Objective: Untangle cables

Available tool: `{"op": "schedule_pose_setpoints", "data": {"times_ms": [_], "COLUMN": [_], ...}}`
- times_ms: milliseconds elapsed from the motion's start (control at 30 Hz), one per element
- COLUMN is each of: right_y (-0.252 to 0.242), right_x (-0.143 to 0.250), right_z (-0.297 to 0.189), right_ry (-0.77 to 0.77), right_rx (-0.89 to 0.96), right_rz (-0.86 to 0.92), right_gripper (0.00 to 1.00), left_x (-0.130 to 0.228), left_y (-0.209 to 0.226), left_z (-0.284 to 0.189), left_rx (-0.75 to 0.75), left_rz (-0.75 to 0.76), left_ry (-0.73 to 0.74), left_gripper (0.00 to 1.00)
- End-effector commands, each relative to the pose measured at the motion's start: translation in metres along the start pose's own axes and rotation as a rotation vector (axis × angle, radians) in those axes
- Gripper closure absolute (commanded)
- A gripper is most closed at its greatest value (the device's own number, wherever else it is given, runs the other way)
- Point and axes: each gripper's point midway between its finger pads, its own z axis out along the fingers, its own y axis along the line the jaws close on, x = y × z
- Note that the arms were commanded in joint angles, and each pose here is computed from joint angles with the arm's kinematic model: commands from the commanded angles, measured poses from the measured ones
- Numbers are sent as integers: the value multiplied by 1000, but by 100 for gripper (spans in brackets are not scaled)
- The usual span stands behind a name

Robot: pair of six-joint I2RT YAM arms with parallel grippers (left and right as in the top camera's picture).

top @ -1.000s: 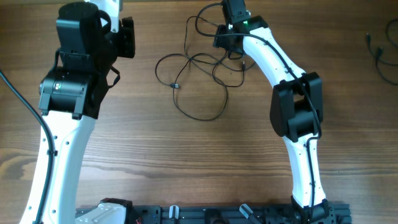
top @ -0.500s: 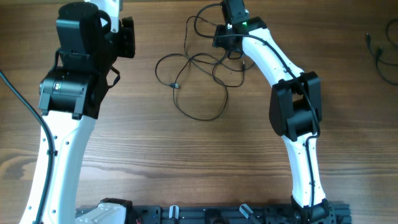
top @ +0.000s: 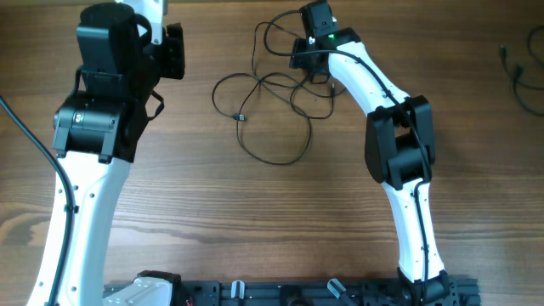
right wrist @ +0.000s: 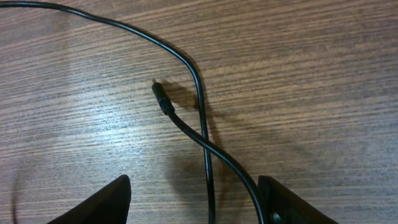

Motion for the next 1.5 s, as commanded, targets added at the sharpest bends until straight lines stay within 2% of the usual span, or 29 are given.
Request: {"op": "schedule_pose_setpoints", "data": {"times_ms": [0,167,367,867,1467], "right_y": [0,1,2,3,4], "right_x": [5,13,12,10,10], "right_z": [7,14,15,16,20], "right_ry": [4,30,24,15,12], "right_rx": [17,4,1,-4,-9], "right_rz": [-25,-46,-43,-51,-50], "right_gripper": [37,41,41,36,35], "left_x": [-2,-2,-3,-3,-3], "left_y": [1,1,1,1,1], "left_z": [-5,-5,-5,-5,-5], "left_rx": [8,8,8,8,8], "left_rz": [7,7,7,7,7], "left_ry": [-14,-14,-14,-15,-17], "left_gripper": [50,50,50,50,50]}}
